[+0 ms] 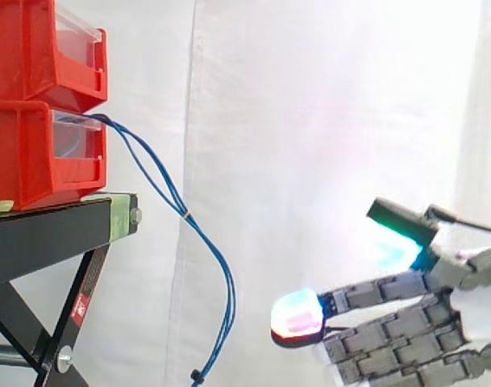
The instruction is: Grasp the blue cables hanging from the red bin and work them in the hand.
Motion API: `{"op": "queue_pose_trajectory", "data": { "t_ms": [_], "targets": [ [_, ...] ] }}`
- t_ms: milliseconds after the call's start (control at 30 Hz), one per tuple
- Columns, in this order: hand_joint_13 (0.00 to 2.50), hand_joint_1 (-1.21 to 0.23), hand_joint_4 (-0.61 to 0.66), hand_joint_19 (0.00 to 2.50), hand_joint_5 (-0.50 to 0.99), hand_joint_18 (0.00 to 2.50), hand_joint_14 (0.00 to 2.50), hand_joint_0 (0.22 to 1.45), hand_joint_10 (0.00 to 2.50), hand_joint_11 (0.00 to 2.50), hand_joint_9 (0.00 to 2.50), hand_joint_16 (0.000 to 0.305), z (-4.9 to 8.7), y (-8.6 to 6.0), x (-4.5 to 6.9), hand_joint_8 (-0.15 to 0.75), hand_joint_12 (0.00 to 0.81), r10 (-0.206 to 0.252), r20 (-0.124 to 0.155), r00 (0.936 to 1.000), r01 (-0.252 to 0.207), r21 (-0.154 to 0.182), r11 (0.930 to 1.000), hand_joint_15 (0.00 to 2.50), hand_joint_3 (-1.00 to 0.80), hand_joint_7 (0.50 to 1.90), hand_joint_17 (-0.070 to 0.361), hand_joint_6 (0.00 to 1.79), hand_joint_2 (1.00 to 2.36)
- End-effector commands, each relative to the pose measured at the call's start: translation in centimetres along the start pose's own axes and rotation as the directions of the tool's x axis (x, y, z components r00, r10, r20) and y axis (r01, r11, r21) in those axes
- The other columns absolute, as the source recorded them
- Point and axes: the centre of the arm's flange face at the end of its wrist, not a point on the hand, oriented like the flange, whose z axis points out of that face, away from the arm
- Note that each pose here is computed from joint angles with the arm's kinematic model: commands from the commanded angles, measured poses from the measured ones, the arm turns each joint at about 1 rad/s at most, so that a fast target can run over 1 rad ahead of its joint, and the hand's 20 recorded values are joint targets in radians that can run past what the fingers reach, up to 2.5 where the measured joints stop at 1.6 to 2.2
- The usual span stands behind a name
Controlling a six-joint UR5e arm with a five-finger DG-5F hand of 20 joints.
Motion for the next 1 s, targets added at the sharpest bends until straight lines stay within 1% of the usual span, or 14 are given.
{"op": "queue_pose_trajectory", "data": {
  "t_ms": [0,67,200,333,367,433,533,600,633,700,800,833,867,967],
  "targets": [
    [0.02,-0.53,0.17,0.27,-0.28,0.0,0.01,0.79,0.0,0.06,0.13,0.057,1.4,-1.2,-0.2,0.221,0.348,0.026,0.021,0.9994,-0.026,-0.015,0.9995,0.22,-0.94,0.68,0.128,0.01,1.0],
    [0.02,-0.53,0.17,0.27,-0.28,0.0,0.01,0.79,0.0,0.06,0.13,0.057,2.1,-0.5,0.1,0.221,0.348,0.038,0.021,0.999,-0.038,-0.032,0.9988,0.22,-0.94,0.68,0.128,0.01,1.0],
    [0.02,-0.53,0.17,0.27,-0.28,0.0,0.01,0.79,0.0,0.07,0.14,0.057,3.0,0.4,0.3,0.222,0.349,0.03,0.033,0.999,-0.029,-0.015,0.9995,0.22,-0.93,0.69,0.128,0.01,1.0],
    [0.02,-0.53,0.18,0.28,-0.27,0.0,0.01,0.79,0.0,0.08,0.14,0.057,4.1,1.8,0.2,0.221,0.349,0.02,0.082,0.9964,-0.016,-0.041,0.999,0.22,-0.94,0.69,0.129,0.01,1.0],
    [0.03,-0.53,0.18,0.28,-0.27,0.0,0.01,0.79,0.0,0.07,0.14,0.057,4.7,2.5,0.2,0.221,0.349,0.002,0.108,0.9942,0.004,-0.057,0.9984,0.23,-0.93,0.69,0.129,0.01,1.0],
    [0.03,-0.53,0.18,0.28,-0.27,0.0,0.01,0.79,0.0,0.08,0.14,0.057,5.1,2.9,0.3,0.221,0.349,-0.022,0.127,0.9917,0.031,-0.065,0.9974,0.23,-0.93,0.69,0.129,0.01,1.0],
    [0.03,-0.53,0.18,0.27,-0.27,0.0,0.01,0.79,0.0,0.08,0.14,0.057,5.9,4.2,0.1,0.221,0.349,-0.11,0.201,0.9734,0.127,-0.076,0.989,0.23,-0.93,0.69,0.128,0.01,1.0],
    [0.04,-0.53,0.18,0.29,-0.27,0.0,0.01,0.79,0.0,0.08,0.15,0.057,6.1,3.9,0.3,0.222,0.351,-0.167,0.221,0.9609,0.185,-0.065,0.9805,0.24,-0.93,0.69,0.129,0.01,1.0],
    [0.04,-0.53,0.18,0.29,-0.27,0.0,0.01,0.79,0.0,0.07,0.15,0.057,6.2,3.8,0.3,0.223,0.352,-0.173,0.224,0.9591,0.191,-0.063,0.9795,0.23,-0.93,0.68,0.128,0.01,1.0],
    [0.05,-0.53,0.18,0.29,-0.27,0.0,0.01,0.79,0.0,0.07,0.15,0.057,6.6,3.7,0.4,0.223,0.353,-0.178,0.225,0.958,0.197,-0.066,0.9782,0.24,-0.93,0.69,0.129,0.01,1.0],
    [0.06,-0.53,0.18,0.31,-0.26,0.0,0.01,0.79,0.0,0.08,0.16,0.058,7.6,2.4,0.8,0.224,0.354,-0.177,0.225,0.9581,0.194,-0.056,0.9794,0.25,-0.93,0.69,0.13,0.01,1.0],
    [0.07,-0.53,0.18,0.31,-0.26,0.0,0.01,0.79,0.0,0.08,0.16,0.058,8.0,1.9,1.0,0.224,0.354,-0.148,0.217,0.9649,0.164,-0.061,0.9845,0.25,-0.93,0.69,0.129,0.01,1.0],
    [0.07,-0.53,0.18,0.32,-0.26,0.0,0.01,0.79,0.0,0.08,0.16,0.058,8.4,1.5,1.1,0.224,0.355,-0.132,0.214,0.9679,0.147,-0.06,0.9873,0.25,-0.93,0.69,0.13,0.01,1.0],
    [0.08,-0.53,0.18,0.32,-0.26,0.0,0.01,0.79,0.0,0.09,0.17,0.057,8.9,1.2,1.3,0.226,0.354,-0.101,0.211,0.9724,0.117,-0.065,0.991,0.25,-0.93,0.69,0.129,0.01,1.0]
  ]
}}
